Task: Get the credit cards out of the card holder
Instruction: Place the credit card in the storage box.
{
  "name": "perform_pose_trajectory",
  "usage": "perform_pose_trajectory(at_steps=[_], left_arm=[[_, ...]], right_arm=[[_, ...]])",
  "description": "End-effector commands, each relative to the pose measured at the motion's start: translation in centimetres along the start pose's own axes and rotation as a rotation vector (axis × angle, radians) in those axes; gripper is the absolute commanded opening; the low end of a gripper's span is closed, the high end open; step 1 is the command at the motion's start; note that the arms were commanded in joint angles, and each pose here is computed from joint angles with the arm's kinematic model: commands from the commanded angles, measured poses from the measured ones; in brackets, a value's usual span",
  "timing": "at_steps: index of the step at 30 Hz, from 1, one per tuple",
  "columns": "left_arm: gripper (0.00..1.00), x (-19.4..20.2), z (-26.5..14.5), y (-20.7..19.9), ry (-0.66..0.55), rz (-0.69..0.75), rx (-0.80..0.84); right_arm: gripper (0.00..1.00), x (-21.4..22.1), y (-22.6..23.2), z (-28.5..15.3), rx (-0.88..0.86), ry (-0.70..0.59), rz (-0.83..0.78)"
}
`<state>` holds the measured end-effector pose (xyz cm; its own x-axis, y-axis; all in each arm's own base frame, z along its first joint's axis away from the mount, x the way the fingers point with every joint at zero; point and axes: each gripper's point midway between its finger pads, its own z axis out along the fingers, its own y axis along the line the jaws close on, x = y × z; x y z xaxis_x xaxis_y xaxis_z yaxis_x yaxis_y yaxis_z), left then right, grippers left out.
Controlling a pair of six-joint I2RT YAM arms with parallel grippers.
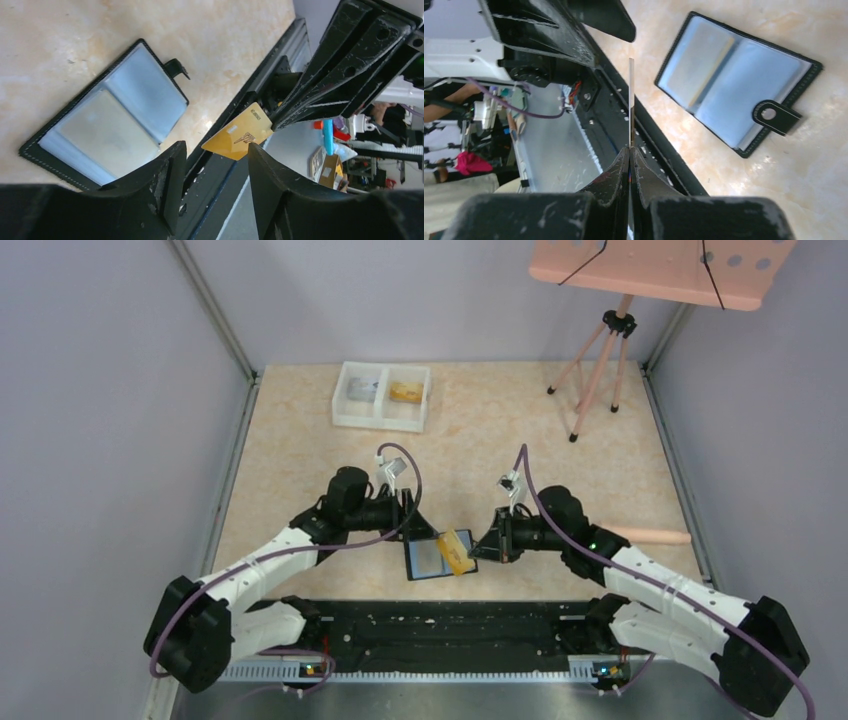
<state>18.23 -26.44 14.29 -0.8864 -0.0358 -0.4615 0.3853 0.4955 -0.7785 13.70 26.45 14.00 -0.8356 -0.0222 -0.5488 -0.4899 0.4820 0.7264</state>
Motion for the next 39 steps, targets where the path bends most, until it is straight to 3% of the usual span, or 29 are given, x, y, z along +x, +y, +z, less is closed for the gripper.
perform_pose_trajectory(at_steps=[1,9,16,22,25,34,39], left_arm=[[0.54,0.2,-0.6,-3.0,0.014,0.087,0.156],[0.49,0.2,-1.3,-4.6,0.009,0.109,0.23],[0.03,0.1,-1.6,-5.6,-0.003,0.098,0.274],[0.0,-0.4,-1.6,-5.8,-0.023,0.078,0.277],[0.0,-0.8,-1.6,-5.8,-0.035,0.075,0.268],[0.0,-4.9,-1.4,-3.8,-0.172,0.072,0.097],[0.0,-10.9,-3.3,-0.5,-0.402,0.031,-0.089]], right_arm=[[0.0,-2.0,3.7,-0.8,-0.158,-0.062,-0.061],[0.0,-2.0,4.9,-1.0,-0.231,-0.07,-0.043],[0.0,-2.1,4.5,-0.9,-0.212,-0.083,-0.039],[0.02,-2.6,4.1,-1.1,-0.175,-0.118,-0.028],[0.17,-3.4,3.8,-1.5,-0.131,-0.155,-0.03],[0.91,-5.0,2.8,-3.7,-0.003,-0.273,-0.039],[0.99,-4.8,2.5,-4.0,0.013,-0.288,-0.033]])
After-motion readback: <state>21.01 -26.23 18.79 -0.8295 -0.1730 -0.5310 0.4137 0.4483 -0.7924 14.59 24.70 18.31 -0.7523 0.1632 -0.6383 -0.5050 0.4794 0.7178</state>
